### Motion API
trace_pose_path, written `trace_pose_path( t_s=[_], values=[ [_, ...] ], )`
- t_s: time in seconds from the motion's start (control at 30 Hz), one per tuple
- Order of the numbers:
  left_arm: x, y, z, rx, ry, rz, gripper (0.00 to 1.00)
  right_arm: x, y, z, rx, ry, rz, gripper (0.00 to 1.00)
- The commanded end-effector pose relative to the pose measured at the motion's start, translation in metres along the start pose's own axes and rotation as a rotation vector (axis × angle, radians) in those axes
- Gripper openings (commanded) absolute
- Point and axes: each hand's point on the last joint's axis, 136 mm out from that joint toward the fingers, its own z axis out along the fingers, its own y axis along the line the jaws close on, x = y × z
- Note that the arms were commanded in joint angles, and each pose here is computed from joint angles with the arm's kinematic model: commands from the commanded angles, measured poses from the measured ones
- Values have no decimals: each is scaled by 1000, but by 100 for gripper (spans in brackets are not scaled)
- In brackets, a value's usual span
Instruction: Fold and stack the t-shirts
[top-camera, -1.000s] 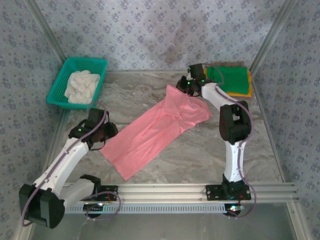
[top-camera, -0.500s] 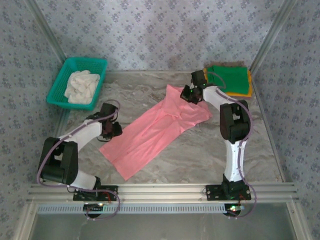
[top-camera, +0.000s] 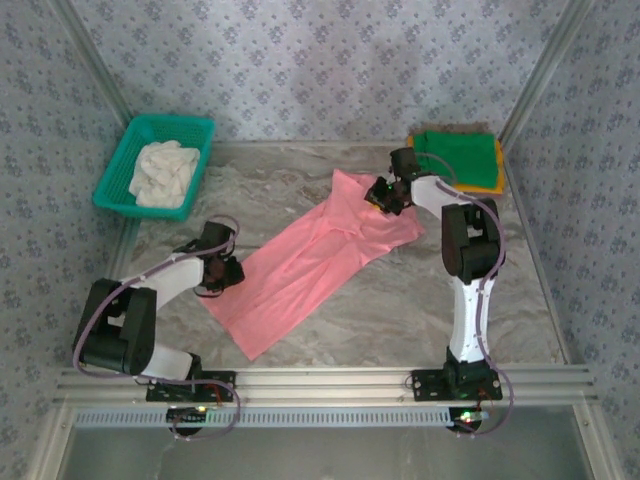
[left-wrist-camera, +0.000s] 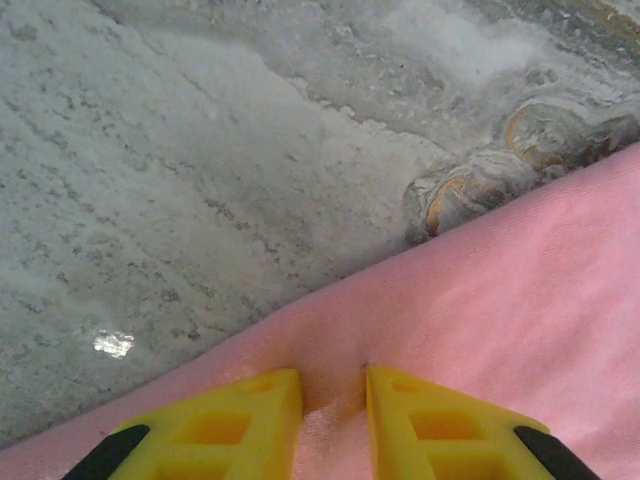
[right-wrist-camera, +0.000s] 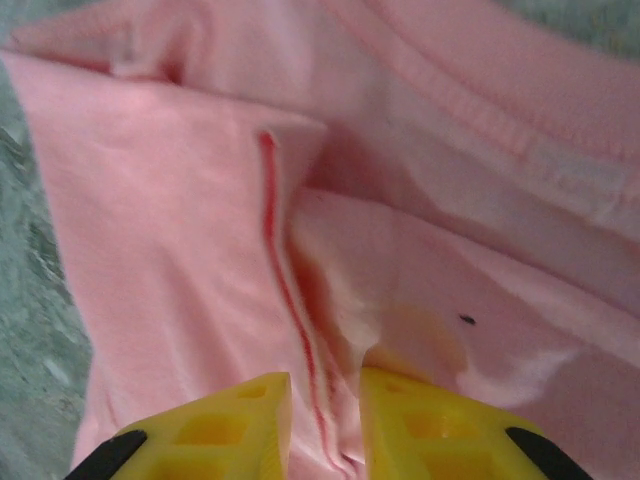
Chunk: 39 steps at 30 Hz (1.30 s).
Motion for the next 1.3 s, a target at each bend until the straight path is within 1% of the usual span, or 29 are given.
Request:
trace_pose_path(
  t_s=[0.0, 0.2, 0.53, 0.77, 1.0, 1.1, 1.17, 1.27],
  values=[
    [24, 16, 12, -60, 78, -9, 26, 10, 0, 4, -16, 36, 9, 28],
    [23, 16, 12, -62, 79, -9, 25, 4, 2, 13, -28, 20, -4, 29],
    [24, 17, 12, -68, 82, -6, 26, -10, 21, 0, -48, -22, -30, 28],
    [24, 17, 12, -66, 83, -2, 26, -15, 17, 13, -38, -14, -28, 26],
    [24, 17, 12, -67, 85, 2, 26, -21, 15, 15, -4, -27, -56, 28],
    [24, 16, 12, -64, 84, 0, 26, -21, 7, 17, 34, -6, -46, 29],
    [23, 16, 12, -64, 81, -1, 26, -22, 4, 18, 45, -15, -40, 29],
    [23, 16, 13, -66, 86, 1, 26, -24, 7, 24, 24, -15, -48, 27]
  ],
)
